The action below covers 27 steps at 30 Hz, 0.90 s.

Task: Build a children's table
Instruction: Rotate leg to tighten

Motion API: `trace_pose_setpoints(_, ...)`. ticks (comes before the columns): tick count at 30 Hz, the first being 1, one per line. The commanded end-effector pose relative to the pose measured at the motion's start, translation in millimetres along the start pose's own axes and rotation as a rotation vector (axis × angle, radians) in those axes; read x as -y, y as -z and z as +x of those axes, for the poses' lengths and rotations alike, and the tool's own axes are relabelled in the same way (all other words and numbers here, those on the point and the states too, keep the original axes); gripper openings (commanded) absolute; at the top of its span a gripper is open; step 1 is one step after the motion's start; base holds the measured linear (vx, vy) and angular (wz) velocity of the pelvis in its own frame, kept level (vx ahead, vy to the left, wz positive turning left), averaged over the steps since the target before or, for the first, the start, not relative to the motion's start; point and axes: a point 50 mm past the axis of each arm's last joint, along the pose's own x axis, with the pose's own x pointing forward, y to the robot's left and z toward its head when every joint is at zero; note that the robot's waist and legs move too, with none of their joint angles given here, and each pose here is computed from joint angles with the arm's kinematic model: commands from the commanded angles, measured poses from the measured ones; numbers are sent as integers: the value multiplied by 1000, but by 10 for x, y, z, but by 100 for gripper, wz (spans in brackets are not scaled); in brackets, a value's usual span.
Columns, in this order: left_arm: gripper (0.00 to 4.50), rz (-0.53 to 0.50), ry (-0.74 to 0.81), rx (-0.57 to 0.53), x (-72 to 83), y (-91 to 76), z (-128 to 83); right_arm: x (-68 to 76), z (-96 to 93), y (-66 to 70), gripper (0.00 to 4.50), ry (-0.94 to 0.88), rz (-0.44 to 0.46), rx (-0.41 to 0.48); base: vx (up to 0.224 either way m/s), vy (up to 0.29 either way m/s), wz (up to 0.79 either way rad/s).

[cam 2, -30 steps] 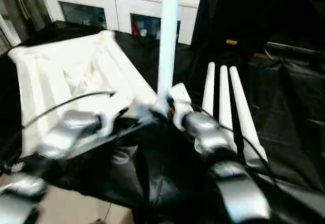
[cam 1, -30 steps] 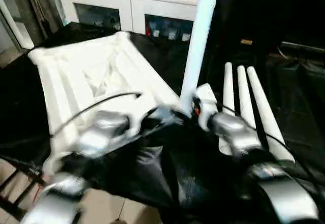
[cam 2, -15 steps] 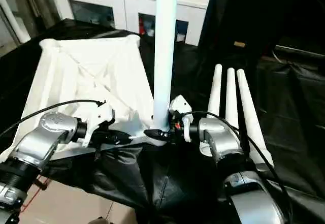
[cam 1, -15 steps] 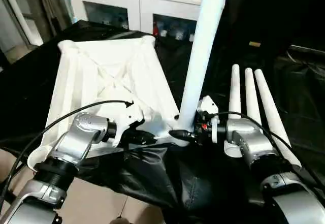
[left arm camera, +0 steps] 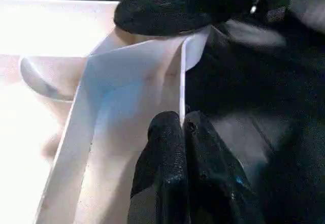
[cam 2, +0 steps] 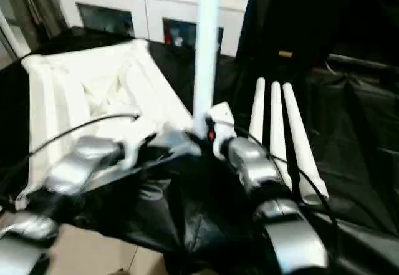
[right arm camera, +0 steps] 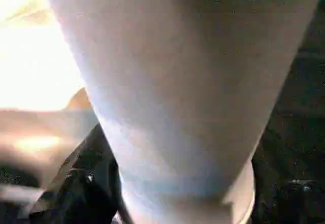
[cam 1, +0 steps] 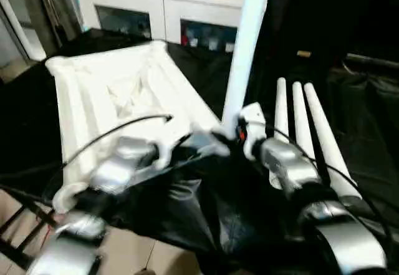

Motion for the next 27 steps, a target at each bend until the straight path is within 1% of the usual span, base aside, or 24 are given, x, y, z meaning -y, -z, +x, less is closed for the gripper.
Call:
trace_pose_setpoints(1, 0, -6, -36, 112, 47, -293, 116, -155, 51, 240, 277, 2, 14, -121, 0, 0, 0)
trace_pose_setpoints(2, 0, -6, -36, 112, 47, -293, 116, -155, 51, 240, 277, 2, 14, -121, 0, 0, 0)
trace_pose_setpoints(3, 0, 4, -20, 117, 78, -308, 138, -187, 68, 230, 332, -18, 22, -111, 0, 0, 0)
trace_pose_setpoints(4, 0, 10, -10, 119, 94, -313, 147, -202, 75, 221, 345, -31, 30, -106, 0, 0, 0)
trace_pose_setpoints(5, 0, 14, -1, 120, 106, -315, 152, -212, 80, 213, 345, -43, 35, -102, 0, 0, 0)
trace_pose_setpoints(7, 0, 38, 49, 115, 139, -284, 130, -216, 81, 158, 365, -87, -4, -77, 0, 0, 0)
trace_pose_setpoints(8, 0, 38, 49, 115, 139, -284, 130, -216, 81, 158, 379, -87, -4, -77, 0, 0, 0)
trace_pose_setpoints(9, 0, 54, 90, 113, 147, -240, 79, -207, 54, 119, 388, -150, -36, -51, 0, 0, 0)
trace_pose_setpoints(10, 0, 54, 90, 113, 147, -240, 79, -207, 54, 119, 388, -150, -36, -51, 0, 0, 0)
trace_pose_setpoints(12, 0, 78, 153, 99, 143, -147, -33, -198, -34, 81, 388, -307, -100, -16, 0, 0, 0)
trace_pose_setpoints(13, 0, 78, 153, 99, 143, -147, -33, -198, -34, 81, 388, -307, -100, -16, 0, 0, 0)
trace_pose_setpoints(14, 0, 95, 198, 86, 134, -83, -120, -179, -113, 68, 388, -408, -133, -7, 0, 0, 0)
trace_pose_setpoints(18, 0, 118, 264, 71, 122, -9, -248, -138, -235, 68, 388, -539, -157, -13, 0, 0, 0)
trace_pose_setpoints(19, 0, 119, 288, 62, 113, 16, -296, -119, -282, 75, 362, -587, -159, -23, 0, 0, 0)
trace_pose_setpoints(20, 0, 119, 288, 62, 113, 16, -296, -119, -282, 75, 362, -587, -159, -23, 0, 0, 0)
trace_pose_setpoints(21, 0, 123, 318, 37, 97, 60, -368, -100, -351, 97, 354, -650, -169, -46, 0, 0, 0)
trace_pose_setpoints(23, 0, 124, 330, 24, 85, 81, -403, -94, -386, 115, 349, -683, -174, -62, 0, 0, 0)
trace_pose_setpoints(25, 0, 128, 329, 20, 71, 91, -424, -96, -413, 134, 323, -709, -172, -77, 0, 0, 0)
trace_pose_setpoints(26, 0, 129, 329, 20, 66, 93, -430, -100, -423, 140, 323, -718, -169, -82, 0, 0, 0)
trace_pose_setpoints(27, 0, 130, 329, 19, 60, 97, -436, -118, -432, 156, 311, -733, -166, -90, 0, 0, 0)
